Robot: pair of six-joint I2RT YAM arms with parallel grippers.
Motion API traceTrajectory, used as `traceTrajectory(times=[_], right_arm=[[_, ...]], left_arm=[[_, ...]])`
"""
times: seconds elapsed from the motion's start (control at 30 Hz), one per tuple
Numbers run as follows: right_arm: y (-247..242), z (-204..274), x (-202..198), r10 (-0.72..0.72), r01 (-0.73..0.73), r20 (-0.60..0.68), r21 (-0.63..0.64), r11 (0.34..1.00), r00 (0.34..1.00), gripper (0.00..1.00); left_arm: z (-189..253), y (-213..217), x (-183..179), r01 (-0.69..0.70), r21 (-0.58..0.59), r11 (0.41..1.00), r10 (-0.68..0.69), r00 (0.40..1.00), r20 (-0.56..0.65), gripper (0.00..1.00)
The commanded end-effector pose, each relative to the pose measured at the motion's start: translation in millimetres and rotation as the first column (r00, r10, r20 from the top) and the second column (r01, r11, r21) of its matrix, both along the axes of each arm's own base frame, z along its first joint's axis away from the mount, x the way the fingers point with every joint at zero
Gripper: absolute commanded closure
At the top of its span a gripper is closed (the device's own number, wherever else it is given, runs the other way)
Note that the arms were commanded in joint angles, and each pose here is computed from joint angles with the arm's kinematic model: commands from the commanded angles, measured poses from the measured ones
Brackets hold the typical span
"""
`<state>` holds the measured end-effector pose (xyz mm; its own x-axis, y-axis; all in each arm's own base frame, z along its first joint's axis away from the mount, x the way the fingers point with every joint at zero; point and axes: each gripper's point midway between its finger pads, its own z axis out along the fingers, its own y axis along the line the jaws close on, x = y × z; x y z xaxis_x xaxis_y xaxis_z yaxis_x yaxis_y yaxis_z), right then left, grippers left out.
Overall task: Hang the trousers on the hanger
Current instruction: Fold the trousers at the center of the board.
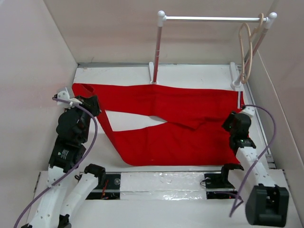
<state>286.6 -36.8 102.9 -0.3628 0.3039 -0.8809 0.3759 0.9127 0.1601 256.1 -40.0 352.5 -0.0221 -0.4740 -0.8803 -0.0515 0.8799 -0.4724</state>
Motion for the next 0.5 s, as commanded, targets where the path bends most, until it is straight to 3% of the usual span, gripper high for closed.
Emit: traceTrajectory(times=[0.0, 0.03, 0.07, 0.3, 0.47], right_arm=[[-29.1, -7.0, -3.4, -0.084, 0.078, 0.044, 0.120, 0.990, 0.995, 0.46], [-39.0, -8.0, -6.0, -0.123, 0.116, 0.047, 0.141, 0.983, 0.991, 0.32], [-55.1, -6.8, -10.2, -0.184, 0.174, 0.050, 0.154, 0.973, 0.982, 0.29], [-113.4, 3.7, -24.3, -0.404, 0.392, 0.040, 0.171, 0.904, 0.914, 0.26], [-113.8, -26.1, -3.3, -0.260, 0.287, -0.149, 0.200, 0.937, 0.954, 0.22]], left_arm=[[25.9, -3.7, -10.6, 0.045, -0.021, 0.999, -0.042, 0.991, 0.123, 1.00], [24.7, -7.1, -13.9, 0.069, -0.018, 0.997, -0.066, 0.990, 0.125, 1.00], [24.3, -9.8, -16.1, 0.088, -0.010, 0.996, -0.086, 0.988, 0.131, 1.00], [34.5, -26.3, -42.1, 0.221, -0.012, 0.975, -0.212, 0.950, 0.231, 1.00], [32.9, -26.4, -46.3, 0.217, 0.013, 0.976, -0.214, 0.951, 0.224, 1.00]])
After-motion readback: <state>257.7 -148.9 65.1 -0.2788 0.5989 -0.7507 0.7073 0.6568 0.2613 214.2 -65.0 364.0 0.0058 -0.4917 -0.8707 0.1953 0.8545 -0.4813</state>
